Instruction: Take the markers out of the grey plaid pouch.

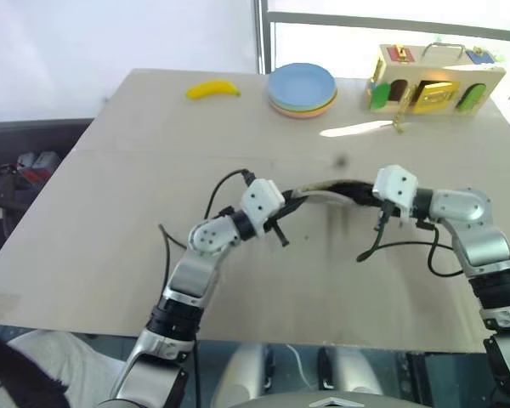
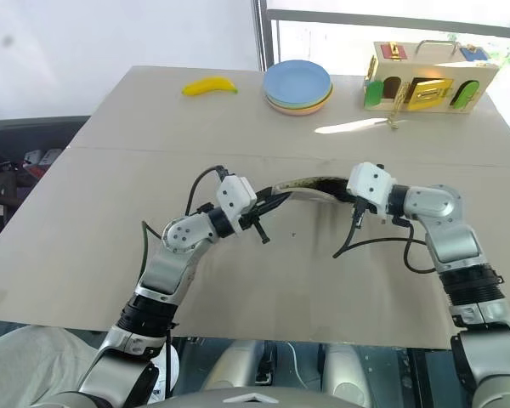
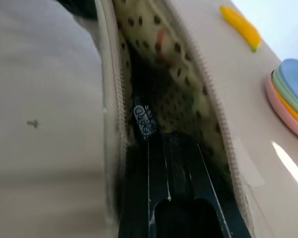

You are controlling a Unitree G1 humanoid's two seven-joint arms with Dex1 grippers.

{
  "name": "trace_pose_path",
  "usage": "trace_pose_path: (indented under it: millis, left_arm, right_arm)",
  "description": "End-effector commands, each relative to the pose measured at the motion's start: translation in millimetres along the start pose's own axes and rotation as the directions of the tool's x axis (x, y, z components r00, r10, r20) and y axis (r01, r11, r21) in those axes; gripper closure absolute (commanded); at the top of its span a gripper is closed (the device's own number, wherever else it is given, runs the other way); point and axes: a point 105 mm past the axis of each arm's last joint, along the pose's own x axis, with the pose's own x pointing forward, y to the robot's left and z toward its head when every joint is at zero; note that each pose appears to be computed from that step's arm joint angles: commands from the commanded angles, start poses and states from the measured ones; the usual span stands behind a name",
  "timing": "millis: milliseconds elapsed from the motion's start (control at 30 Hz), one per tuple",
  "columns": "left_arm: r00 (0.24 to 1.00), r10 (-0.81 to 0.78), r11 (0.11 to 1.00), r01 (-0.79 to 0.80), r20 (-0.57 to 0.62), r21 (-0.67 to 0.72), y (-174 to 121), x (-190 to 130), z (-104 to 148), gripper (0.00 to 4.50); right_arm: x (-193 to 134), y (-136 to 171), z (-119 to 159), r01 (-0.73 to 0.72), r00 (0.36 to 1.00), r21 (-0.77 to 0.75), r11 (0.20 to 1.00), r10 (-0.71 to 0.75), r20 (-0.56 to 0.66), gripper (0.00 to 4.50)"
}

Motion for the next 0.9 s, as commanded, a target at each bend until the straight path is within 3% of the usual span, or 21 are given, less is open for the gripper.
trace_pose_path:
  millis: [33, 267, 400, 600, 800, 900]
  left_arm:
    - [0.999, -0.014, 0.999, 0.013, 0.048, 0.030, -0.6, 4.2, 13.1, 4.50]
    - [0.997, -0.025, 0.999, 0.026, 0.076, -0.020, -4.8, 8.4, 17.1, 4.50]
    - [0.990, -0.070, 0.993, 0.081, 0.125, -0.085, -15.4, 12.3, 28.2, 4.50]
    - [0.977, -0.138, 0.963, 0.170, 0.162, -0.208, -32.4, 10.3, 34.8, 4.50]
    - [0.955, -0.240, 0.859, 0.291, 0.171, -0.421, -57.6, 3.0, 29.8, 4.50]
    - [0.963, -0.211, 0.809, 0.269, 0.170, -0.523, -57.1, 1.1, 24.2, 4.50]
  right_arm:
    - [-2.6, -8.6, 2.3, -0.039, 0.996, -0.100, 0.994, 0.031, -0.083, 3.61]
    - [-8.1, -4.5, 21.2, -0.189, 0.973, -0.100, 0.977, 0.172, -0.157, 0.18]
    - [-13.1, -1.4, 35.9, -0.246, 0.953, -0.074, 0.966, 0.228, -0.198, 0.07]
    - [-25.7, 2.1, 35.7, -0.299, 0.911, -0.012, 0.954, 0.281, -0.302, 0.07]
    - [-36.1, 6.6, 34.6, -0.351, 0.863, 0.015, 0.936, 0.330, -0.384, 0.07]
    - [-42.0, 20.8, 30.2, -0.443, 0.802, 0.065, 0.894, 0.428, -0.418, 0.07]
